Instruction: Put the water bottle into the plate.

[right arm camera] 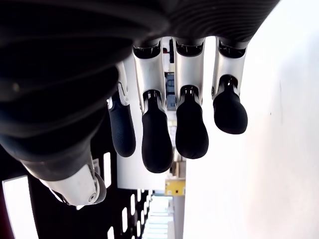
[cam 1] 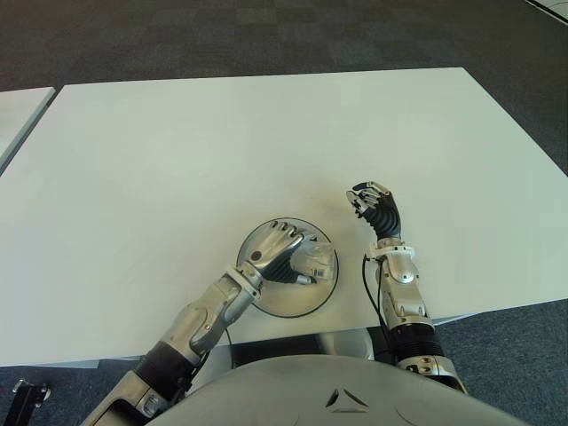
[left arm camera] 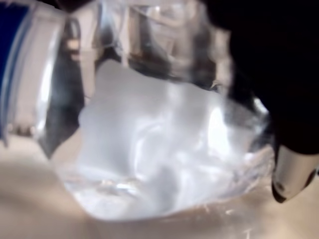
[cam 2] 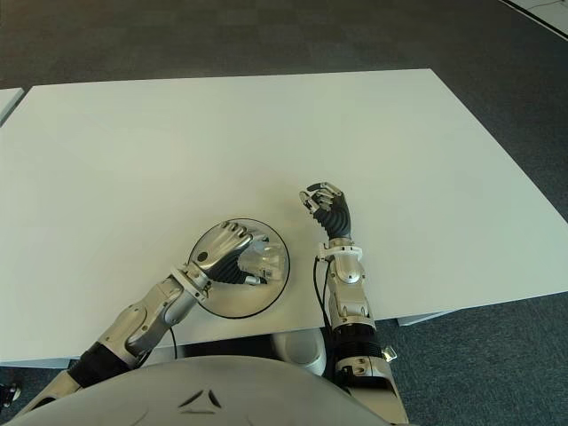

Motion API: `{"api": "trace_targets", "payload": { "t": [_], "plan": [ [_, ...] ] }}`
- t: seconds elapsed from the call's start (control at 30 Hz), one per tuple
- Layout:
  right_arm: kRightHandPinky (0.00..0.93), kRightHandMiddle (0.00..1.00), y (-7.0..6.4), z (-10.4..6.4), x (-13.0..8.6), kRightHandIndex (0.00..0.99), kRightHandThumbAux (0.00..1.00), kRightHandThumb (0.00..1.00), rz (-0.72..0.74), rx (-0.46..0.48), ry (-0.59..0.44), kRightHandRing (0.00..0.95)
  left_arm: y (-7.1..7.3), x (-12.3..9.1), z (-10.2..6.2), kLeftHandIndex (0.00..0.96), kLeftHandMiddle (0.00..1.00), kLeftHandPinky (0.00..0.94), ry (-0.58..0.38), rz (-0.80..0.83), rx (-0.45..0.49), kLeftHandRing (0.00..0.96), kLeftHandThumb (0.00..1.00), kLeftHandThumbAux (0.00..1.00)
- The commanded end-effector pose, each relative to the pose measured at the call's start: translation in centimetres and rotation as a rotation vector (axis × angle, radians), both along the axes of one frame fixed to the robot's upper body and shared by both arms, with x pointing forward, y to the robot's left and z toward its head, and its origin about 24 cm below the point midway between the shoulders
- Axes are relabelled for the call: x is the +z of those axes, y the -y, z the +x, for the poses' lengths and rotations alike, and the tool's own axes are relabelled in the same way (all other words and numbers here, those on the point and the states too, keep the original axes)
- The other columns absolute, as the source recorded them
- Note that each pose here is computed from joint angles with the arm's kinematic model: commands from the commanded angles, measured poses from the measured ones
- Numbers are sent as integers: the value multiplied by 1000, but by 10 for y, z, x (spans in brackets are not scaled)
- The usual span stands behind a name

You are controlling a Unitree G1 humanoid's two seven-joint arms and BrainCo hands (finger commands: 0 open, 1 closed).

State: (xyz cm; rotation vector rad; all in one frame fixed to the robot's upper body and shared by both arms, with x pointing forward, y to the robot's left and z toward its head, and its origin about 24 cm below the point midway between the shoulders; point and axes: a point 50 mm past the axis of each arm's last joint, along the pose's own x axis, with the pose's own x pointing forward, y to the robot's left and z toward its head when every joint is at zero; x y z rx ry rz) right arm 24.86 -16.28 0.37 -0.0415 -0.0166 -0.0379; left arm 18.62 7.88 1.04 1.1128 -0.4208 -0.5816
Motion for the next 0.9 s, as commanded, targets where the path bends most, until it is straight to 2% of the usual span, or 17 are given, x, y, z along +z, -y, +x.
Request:
{"api": "trace_targets", "payload": {
  "t": [0.03,0.33,0.47,0.57,0.67,0.83,0.87,0.9],
  "plan": [
    [735,700,0,-2,-3,437,725,710,11,-7,-20,712,-3,-6,-3,431,522,743,-61,42,-15,758,848,663],
    [734,693,0,-3,-3,437,725,709,16,-13,-19,708,-4,-7,-2,436,489,688,-94,37,-16,702,842,663],
    [738,695,0,-3,-3,437,725,709,18,-14,-23,710,-4,-6,-2,435,486,635,-100,32,-14,662,840,664],
    [736,698,0,-3,-3,437,725,710,19,-13,-24,712,-4,-5,-1,388,488,561,-100,31,-16,569,826,678],
    [738,699,0,-3,-3,437,725,710,20,-13,-22,713,-4,-4,0,404,426,511,-100,35,-20,493,738,699],
    [740,700,-1,-3,-2,437,725,710,16,-13,-16,713,-4,-2,2,408,353,435,-111,70,-41,404,697,711],
    [738,700,-1,-3,-2,437,725,710,13,-13,-15,712,-4,-3,2,327,314,379,-116,78,-44,355,566,717],
    [736,701,-1,-3,-2,437,725,710,12,-13,-14,712,-4,-3,2,274,288,343,-119,83,-47,323,476,722]
  ]
}}
